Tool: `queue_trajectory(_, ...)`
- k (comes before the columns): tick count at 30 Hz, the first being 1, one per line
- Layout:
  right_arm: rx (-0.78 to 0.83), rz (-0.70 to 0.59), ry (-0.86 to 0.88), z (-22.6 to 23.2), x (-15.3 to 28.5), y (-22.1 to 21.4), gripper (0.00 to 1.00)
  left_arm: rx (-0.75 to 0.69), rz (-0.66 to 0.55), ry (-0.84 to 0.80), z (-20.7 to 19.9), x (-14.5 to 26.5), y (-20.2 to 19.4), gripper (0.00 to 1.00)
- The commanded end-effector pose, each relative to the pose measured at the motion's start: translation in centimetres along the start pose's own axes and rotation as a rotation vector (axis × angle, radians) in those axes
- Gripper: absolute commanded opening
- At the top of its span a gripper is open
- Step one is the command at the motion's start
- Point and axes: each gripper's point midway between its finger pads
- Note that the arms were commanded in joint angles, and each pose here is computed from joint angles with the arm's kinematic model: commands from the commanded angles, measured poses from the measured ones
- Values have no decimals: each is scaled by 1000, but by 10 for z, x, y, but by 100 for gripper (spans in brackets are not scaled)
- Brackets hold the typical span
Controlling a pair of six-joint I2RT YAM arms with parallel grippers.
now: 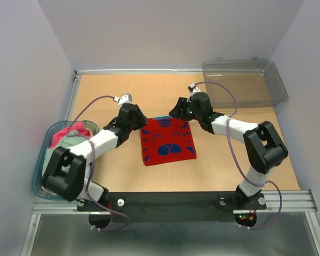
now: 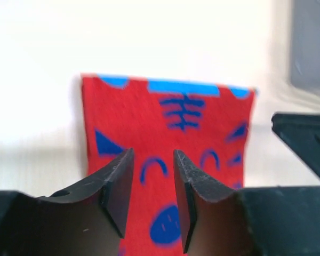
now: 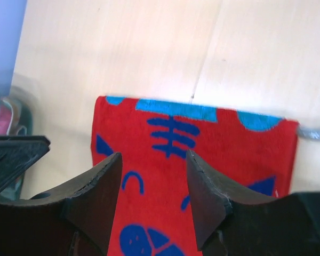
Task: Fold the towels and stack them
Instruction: Fold the towel
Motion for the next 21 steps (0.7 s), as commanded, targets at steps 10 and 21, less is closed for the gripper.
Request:
queue_trajectory(10, -74, -161, -19, -61, -72, -22, 57, 16, 8, 39, 35, -88, -8, 33)
queue_trajectory(21, -35, -272, -160, -113, -22, -8, 59, -2, 45, 71, 55, -83, -23, 28)
Point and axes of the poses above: each gripper's point midway between its finger pads, its own x axis back along the fingers, its own z axis along the line the jaws close on, y = z × x, and after that the axes turned 9 degrees about x, right-handed
